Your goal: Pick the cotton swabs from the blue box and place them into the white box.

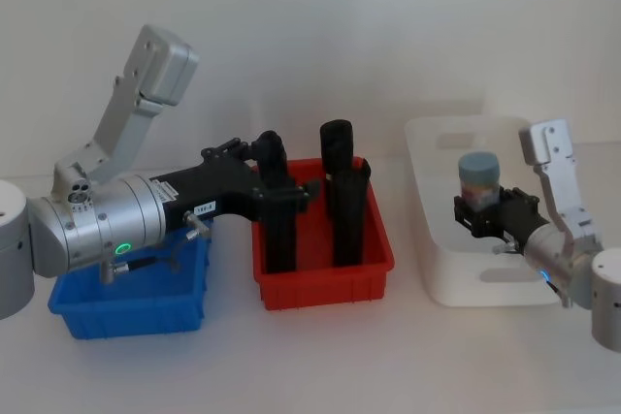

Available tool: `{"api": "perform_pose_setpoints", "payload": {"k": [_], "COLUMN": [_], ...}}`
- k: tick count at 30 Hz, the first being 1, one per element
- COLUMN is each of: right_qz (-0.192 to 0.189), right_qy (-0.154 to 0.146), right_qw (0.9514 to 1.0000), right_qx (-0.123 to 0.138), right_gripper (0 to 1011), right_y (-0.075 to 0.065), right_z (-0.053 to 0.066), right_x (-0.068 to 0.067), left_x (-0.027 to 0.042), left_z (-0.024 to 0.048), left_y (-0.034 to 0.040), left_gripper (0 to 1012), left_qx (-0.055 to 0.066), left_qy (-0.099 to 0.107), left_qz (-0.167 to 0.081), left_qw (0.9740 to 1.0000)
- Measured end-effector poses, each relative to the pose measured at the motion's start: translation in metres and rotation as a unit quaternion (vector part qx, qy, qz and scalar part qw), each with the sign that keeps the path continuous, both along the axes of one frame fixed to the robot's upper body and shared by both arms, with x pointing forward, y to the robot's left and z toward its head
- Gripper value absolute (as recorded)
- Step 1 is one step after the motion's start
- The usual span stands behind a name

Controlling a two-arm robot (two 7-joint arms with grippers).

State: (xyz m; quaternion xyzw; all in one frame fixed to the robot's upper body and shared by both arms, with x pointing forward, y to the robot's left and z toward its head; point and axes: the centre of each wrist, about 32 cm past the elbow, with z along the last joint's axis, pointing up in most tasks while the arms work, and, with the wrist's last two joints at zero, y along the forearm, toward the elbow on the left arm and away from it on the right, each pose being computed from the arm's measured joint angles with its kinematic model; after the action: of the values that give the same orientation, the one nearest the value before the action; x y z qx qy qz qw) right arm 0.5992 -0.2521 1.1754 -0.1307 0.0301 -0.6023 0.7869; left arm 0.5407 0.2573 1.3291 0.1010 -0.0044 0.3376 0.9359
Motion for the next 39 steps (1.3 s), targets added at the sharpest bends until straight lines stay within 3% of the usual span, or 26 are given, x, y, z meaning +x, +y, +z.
{"api": "perform_pose_setpoints", "payload": {"k": [14, 24, 39], "right_qz": [0.007, 0.011, 0.008], "right_qy": [0.002, -0.028, -0.097], "right_qw": [1.0000, 0.9996, 0.9950], "right_qx": [-0.005, 0.003, 0.024], "right_gripper": [1000, 1001, 1002], "right_y": [0.003, 0.004, 0.004], "right_z": [-0.004, 0.002, 0.022], "right_x": [0.009, 0.005, -0.015], "left_x": [0.0000, 0.0000, 0.0000], "left_z": [0.0000, 0.0000, 0.0000], "left_y": [0.0000, 0.0000, 0.0000], "left_gripper": [1004, 1004, 1004], "left_qx": [0.000, 0.000, 0.000], "left_qy": [0.000, 0.000, 0.000], "left_qz": [0.000, 0.000, 0.000], "left_qw": [1.0000, 1.0000, 1.0000]}}
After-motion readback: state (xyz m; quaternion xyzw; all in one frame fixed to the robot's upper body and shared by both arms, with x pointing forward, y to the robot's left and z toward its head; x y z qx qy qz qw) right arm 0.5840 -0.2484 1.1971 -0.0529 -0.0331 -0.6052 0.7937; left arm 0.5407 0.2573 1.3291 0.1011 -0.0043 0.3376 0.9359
